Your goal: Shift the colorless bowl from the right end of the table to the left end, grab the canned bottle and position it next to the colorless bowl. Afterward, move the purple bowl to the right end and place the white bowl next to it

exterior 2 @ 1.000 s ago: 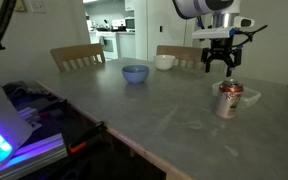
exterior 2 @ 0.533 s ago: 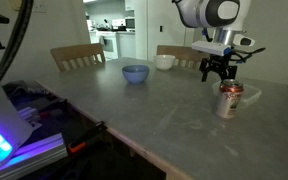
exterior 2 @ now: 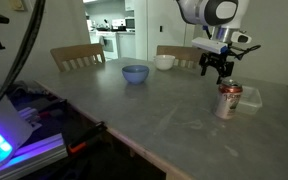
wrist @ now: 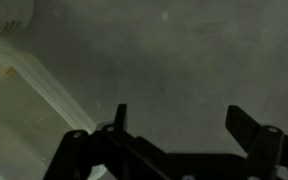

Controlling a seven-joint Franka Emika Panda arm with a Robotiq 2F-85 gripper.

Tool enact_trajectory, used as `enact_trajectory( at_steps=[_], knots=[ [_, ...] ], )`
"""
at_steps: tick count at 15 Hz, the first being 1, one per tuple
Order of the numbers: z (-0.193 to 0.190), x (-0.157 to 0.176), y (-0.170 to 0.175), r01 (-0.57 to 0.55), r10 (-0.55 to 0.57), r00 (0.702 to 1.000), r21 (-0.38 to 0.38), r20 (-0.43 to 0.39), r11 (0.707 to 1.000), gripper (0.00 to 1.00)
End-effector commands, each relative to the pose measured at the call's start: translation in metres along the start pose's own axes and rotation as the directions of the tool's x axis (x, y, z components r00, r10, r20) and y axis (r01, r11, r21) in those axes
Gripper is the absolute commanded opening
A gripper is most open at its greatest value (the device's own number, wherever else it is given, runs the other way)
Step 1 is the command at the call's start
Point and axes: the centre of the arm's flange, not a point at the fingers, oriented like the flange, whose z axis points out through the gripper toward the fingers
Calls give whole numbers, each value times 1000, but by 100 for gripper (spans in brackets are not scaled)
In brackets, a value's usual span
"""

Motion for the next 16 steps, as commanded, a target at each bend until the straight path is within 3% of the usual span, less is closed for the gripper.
enact_trajectory(
  at_steps=[1,4,10,16],
  knots=[
    [-17,17,-9,29,-29,999,-5,-33,1000,100],
    [-29,26,-9,102,-103,994,-26,-41,994,100],
    [-35,30,36,343,-340,938,-49,64,938,100],
    [-12,19,88,412,-406,907,-36,116,910,100]
  ],
)
